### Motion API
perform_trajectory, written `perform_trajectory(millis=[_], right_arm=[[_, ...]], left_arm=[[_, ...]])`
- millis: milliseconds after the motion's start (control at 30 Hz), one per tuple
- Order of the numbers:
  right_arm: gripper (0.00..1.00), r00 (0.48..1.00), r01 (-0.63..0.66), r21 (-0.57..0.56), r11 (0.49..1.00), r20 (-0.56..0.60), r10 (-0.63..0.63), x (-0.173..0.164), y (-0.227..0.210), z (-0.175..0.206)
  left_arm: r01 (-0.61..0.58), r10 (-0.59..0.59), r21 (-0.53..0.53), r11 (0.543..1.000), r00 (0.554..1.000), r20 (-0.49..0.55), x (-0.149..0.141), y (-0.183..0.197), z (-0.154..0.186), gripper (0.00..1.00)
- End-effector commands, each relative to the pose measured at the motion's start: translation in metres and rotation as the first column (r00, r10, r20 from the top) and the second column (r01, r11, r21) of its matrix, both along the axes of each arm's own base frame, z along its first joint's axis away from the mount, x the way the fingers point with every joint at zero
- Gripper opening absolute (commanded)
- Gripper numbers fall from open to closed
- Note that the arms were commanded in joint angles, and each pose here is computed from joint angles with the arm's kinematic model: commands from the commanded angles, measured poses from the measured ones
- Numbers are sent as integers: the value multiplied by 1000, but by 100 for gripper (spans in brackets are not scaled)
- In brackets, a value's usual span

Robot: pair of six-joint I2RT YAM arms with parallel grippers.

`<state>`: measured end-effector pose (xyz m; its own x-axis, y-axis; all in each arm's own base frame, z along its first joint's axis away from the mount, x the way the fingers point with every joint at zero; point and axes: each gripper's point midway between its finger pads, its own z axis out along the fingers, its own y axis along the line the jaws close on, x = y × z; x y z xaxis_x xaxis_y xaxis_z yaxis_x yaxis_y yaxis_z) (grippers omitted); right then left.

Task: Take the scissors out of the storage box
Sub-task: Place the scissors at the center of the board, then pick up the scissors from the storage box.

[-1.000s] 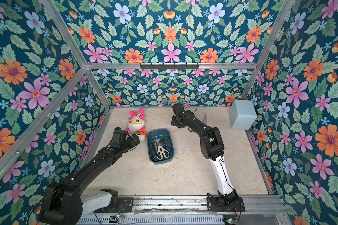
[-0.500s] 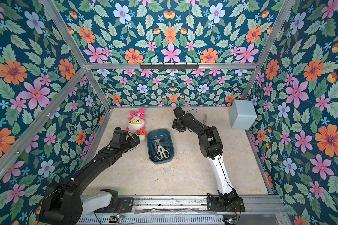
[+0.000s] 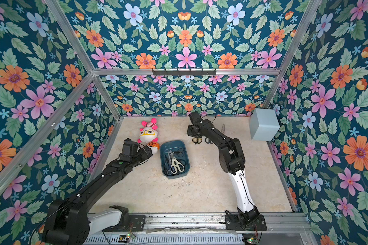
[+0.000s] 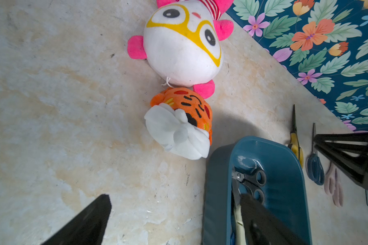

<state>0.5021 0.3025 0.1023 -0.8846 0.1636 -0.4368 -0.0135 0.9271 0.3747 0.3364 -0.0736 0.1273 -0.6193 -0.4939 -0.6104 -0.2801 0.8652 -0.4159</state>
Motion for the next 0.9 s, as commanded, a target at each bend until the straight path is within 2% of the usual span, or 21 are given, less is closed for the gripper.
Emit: perform_trajectory(millis=[0, 100, 367, 600, 733, 867], right_arm=[[31, 996, -90, 34, 995, -1, 90, -20, 10, 17], [31, 987, -158, 32, 987, 0, 159, -44, 18, 26], [31, 952, -296, 7, 955, -80, 296, -124, 31, 19], [31, 907, -388, -33, 921, -188, 376, -186, 32, -10], [31, 876, -450, -70, 890, -229, 425, -208, 35, -25], [31, 868, -468, -109, 877, -244, 432, -211, 35, -32]], left_arm=[[-3, 3, 17, 1000, 1000, 6, 2, 2, 2, 99], [-3, 3, 17, 1000, 1000, 4, 4, 2, 1, 99], [-2, 2, 17, 1000, 1000, 1, 7, 1, 1, 99], [-11, 11, 1, 1000, 1000, -4, 9, 0, -1, 99], [-10, 10, -7, 1000, 1000, -3, 10, -2, 0, 99], [-10, 10, -9, 1000, 1000, -5, 10, -2, 1, 99]])
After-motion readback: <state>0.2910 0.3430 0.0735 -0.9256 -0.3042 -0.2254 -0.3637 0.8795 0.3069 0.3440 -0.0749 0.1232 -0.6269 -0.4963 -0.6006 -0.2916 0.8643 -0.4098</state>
